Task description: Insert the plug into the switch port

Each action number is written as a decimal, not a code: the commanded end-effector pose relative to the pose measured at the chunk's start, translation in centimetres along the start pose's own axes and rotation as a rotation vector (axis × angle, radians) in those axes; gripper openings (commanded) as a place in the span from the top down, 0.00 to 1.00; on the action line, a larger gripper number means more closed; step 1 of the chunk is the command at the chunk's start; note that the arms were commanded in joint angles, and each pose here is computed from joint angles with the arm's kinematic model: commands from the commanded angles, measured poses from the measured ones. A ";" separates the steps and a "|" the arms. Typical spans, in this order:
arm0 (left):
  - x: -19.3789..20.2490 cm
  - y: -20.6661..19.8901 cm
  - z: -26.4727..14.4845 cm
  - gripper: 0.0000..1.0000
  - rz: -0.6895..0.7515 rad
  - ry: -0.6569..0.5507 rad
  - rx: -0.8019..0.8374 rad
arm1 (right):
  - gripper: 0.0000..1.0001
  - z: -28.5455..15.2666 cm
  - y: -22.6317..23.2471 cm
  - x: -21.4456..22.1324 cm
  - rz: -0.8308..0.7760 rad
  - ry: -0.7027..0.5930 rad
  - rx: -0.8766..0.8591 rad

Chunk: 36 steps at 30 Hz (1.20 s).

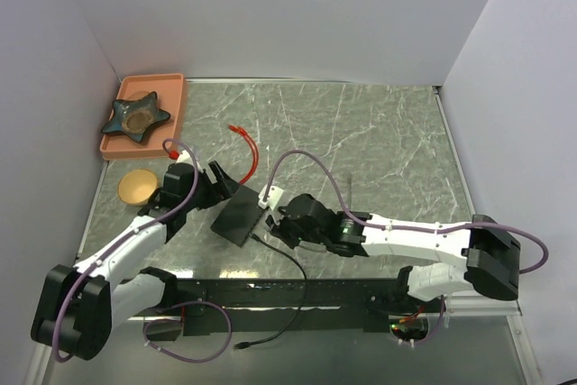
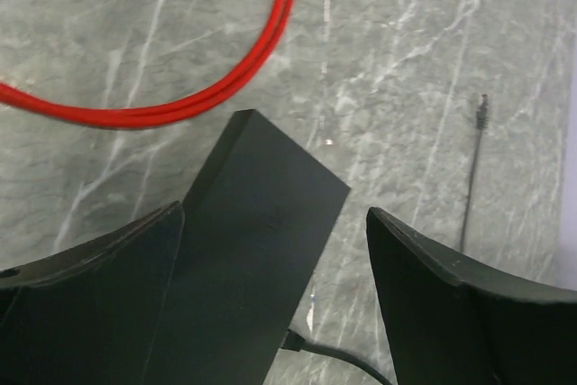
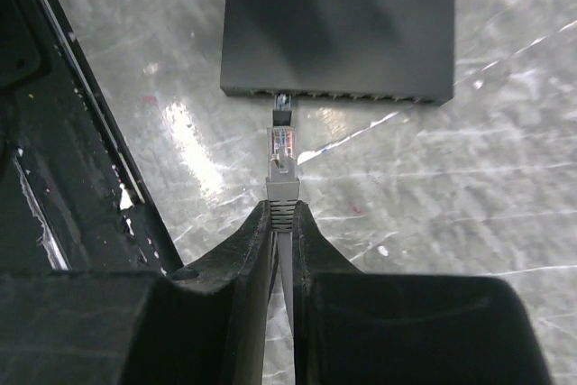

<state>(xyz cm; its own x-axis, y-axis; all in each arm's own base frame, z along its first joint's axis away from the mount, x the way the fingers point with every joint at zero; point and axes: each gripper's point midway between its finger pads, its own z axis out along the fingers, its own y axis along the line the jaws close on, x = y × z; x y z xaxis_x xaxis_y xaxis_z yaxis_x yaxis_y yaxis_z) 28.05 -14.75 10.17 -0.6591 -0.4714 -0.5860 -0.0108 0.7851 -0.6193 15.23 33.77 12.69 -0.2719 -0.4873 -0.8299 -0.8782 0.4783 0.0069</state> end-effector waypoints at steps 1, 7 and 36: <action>0.4 1.7 0.4 0.13 -0.006 0.007 -0.063 | 1.00 0.8 0.6 -1.0 0.059 -0.003 -0.055; 2.7 3.6 0.9 0.15 -0.039 0.050 -0.098 | 1.00 2.1 -0.4 1.3 0.104 0.050 -0.065; 5.4 3.7 1.1 0.45 -0.092 0.120 -0.038 | 1.00 5.7 -2.4 3.7 0.206 0.246 -0.038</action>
<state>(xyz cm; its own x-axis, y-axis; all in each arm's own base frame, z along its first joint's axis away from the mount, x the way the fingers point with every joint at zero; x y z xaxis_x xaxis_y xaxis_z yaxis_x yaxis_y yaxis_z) 25.45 -14.22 3.58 -0.7344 -0.4941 -0.4654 -0.1309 0.7759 -0.6171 17.63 34.05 5.48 -0.5229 -0.5672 -0.6363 -0.8180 0.5439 0.1873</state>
